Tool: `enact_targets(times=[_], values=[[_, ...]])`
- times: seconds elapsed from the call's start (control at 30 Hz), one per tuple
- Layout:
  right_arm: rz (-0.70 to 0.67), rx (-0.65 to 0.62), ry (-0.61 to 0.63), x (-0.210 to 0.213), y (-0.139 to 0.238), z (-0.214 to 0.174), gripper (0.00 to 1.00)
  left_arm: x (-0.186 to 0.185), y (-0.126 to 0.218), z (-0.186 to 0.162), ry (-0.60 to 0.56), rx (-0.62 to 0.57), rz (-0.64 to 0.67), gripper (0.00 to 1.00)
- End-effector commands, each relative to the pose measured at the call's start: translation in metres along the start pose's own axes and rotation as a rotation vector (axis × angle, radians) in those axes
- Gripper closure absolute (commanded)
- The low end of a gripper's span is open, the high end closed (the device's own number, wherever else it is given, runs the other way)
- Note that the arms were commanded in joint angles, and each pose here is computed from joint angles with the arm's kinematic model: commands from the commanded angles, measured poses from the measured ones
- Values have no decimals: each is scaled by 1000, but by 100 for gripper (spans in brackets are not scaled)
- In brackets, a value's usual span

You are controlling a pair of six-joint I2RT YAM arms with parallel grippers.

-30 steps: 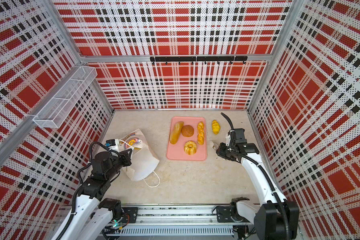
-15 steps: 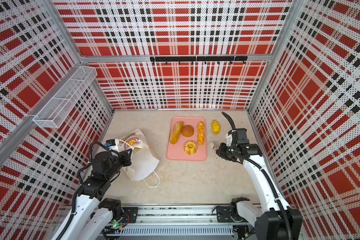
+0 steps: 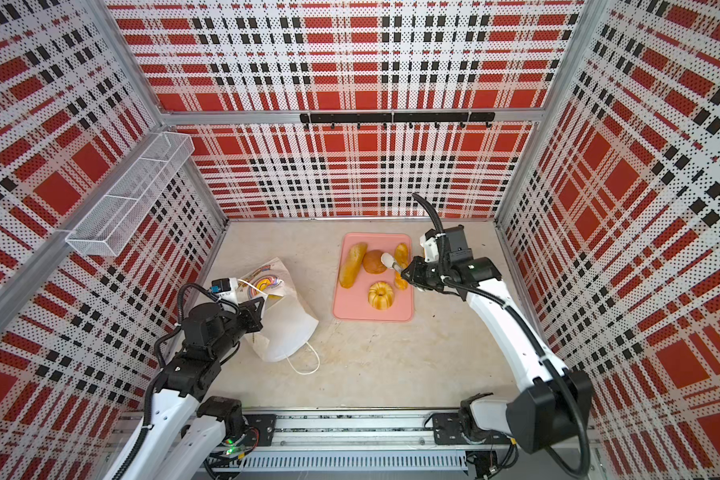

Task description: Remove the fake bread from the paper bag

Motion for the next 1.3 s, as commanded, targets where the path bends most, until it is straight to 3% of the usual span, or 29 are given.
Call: enact_targets(times=[0.0,0.1,0.57,0.97,1.27], values=[[104,-62,34,31,-16,31,95,5,-2,-3,23,2,12,100],[111,-33,51,40,-39,39,100,5,-2,-2,21,2,14,100],[67,13,52,34,-110,59,100,5,-4,-2,26,5,10,100],[-17,75,53,11,-121,32,100,5,-3,-1,31,1,7,100],[-26,106,49,10,-150,45,100,5,-4,-2,31,6,9,100]])
Point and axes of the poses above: each gripper's point midway between its finger pads, its own y axis back along the fingers, its own x axis along the line the jaws close on, z = x × y, the point moved 1 cm from there along y, back along the fingers, and after that the axes turned 2 degrees about y, right-handed, at the moved point
